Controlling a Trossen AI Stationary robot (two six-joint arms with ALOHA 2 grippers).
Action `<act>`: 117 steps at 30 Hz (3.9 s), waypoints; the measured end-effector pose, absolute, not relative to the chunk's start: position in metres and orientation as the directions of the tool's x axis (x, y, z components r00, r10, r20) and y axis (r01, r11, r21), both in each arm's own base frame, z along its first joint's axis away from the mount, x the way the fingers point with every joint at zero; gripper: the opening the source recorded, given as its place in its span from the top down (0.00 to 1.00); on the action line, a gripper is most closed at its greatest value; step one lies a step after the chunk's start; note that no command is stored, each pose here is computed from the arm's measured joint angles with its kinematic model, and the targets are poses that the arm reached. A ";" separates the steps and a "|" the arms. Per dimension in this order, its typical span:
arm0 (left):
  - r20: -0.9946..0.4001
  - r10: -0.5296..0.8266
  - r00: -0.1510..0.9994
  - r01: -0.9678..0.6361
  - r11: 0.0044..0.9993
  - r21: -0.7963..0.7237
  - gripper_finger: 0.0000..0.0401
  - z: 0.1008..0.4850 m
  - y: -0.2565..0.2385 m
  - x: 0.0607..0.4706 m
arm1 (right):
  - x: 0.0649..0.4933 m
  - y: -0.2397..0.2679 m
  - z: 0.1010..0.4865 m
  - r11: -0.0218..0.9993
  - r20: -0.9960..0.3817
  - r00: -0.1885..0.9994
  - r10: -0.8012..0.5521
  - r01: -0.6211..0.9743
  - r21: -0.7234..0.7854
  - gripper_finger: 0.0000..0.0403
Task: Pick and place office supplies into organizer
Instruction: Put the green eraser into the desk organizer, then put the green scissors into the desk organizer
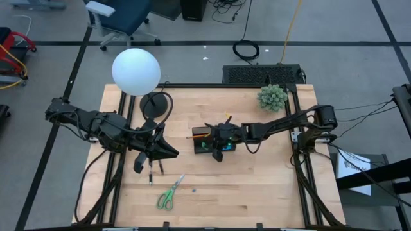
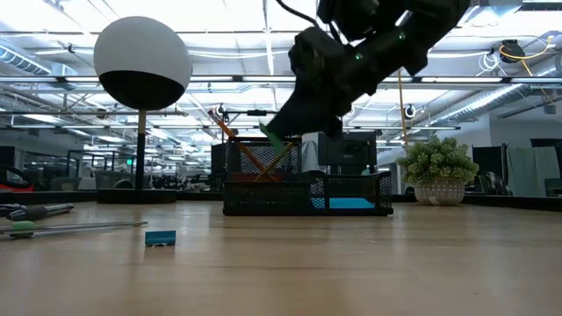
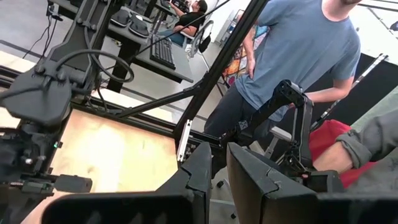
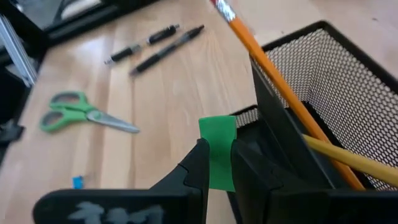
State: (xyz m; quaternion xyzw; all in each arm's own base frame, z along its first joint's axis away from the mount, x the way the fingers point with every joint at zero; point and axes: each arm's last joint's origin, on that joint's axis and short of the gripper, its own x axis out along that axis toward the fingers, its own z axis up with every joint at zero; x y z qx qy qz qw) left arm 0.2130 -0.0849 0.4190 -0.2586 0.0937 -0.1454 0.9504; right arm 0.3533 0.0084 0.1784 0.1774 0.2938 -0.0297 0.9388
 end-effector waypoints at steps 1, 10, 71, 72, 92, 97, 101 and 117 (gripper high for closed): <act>-0.103 -0.325 0.940 0.228 0.824 -0.519 0.88 0.419 -0.085 0.213 | 0.354 0.008 0.177 0.940 -0.566 0.823 0.049 0.154 0.305 0.89; -0.103 -0.325 0.940 0.228 0.824 -0.519 0.88 0.419 -0.085 0.213 | 0.356 0.008 0.166 0.968 -0.596 0.802 0.040 0.118 0.223 0.89; -0.103 -0.325 0.940 0.228 0.824 -0.519 0.88 0.419 -0.085 0.213 | 0.351 0.006 0.160 0.981 -0.659 0.751 -0.022 0.144 0.132 0.72; -0.103 -0.325 0.940 0.228 0.824 -0.519 0.88 0.419 -0.085 0.213 | 0.351 0.007 0.160 0.979 -0.660 0.751 -0.008 0.139 0.146 0.73; -0.103 -0.325 0.940 0.228 0.824 -0.519 0.88 0.419 -0.085 0.213 | 0.359 0.060 0.180 0.906 -0.453 0.846 0.281 -0.077 0.417 0.71; -0.103 -0.325 0.940 0.228 0.824 -0.519 0.88 0.419 -0.085 0.213 | 0.358 0.061 0.179 0.910 -0.465 0.843 0.272 -0.069 0.408 0.71; -0.103 -0.325 0.940 0.228 0.824 -0.519 0.88 0.419 -0.085 0.213 | 0.356 0.058 0.179 0.915 -0.483 0.836 0.261 -0.055 0.399 0.71; -0.102 -0.325 0.940 0.229 0.824 -0.519 0.88 0.419 -0.085 0.213 | 0.331 0.022 0.204 0.965 -0.617 0.778 0.119 0.056 0.256 0.72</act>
